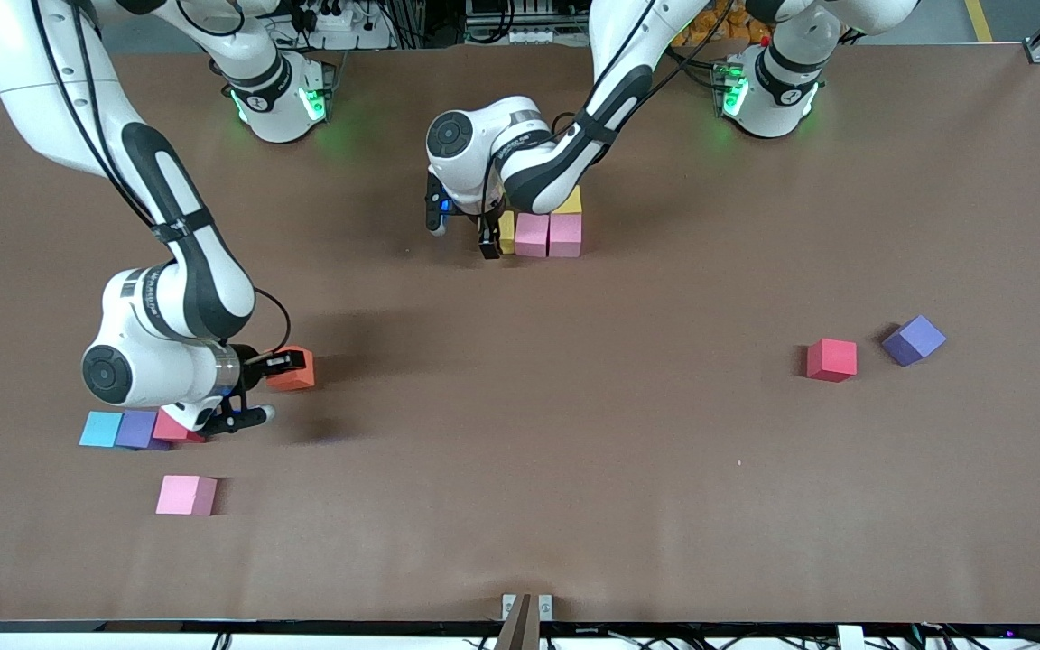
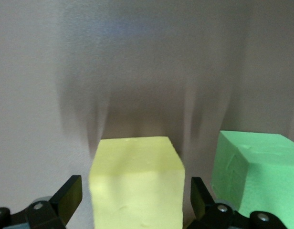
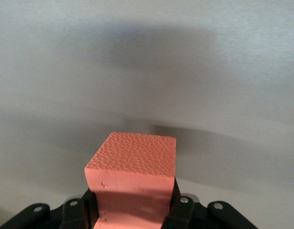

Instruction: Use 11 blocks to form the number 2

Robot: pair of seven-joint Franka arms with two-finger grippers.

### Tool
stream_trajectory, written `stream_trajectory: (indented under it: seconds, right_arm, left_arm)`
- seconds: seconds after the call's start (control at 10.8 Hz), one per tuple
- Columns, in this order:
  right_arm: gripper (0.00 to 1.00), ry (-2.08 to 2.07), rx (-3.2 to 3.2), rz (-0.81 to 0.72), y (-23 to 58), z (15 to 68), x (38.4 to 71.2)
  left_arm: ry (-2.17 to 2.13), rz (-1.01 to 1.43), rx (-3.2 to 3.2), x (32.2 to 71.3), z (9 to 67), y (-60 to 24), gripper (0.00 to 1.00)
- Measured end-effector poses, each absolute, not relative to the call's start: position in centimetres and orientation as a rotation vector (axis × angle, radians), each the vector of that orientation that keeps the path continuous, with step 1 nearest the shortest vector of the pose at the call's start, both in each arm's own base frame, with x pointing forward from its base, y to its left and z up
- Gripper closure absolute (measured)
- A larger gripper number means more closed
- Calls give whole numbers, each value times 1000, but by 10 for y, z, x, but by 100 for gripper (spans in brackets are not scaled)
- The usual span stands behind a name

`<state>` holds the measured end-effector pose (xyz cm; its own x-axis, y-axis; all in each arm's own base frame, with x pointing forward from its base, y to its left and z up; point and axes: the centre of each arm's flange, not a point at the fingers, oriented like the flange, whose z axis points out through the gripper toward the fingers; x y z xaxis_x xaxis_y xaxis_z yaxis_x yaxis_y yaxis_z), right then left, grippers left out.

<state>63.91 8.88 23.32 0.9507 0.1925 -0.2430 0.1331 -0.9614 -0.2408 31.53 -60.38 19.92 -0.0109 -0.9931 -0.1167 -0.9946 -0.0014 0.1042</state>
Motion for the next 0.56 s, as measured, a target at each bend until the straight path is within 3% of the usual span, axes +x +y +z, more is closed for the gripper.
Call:
stream_trajectory:
  seconds: [0.56]
  right_arm:
    - [44, -123, -2861, 417, 137, 238, 632]
  left_arm:
    - [2179, 268, -2236, 332, 266, -593, 0]
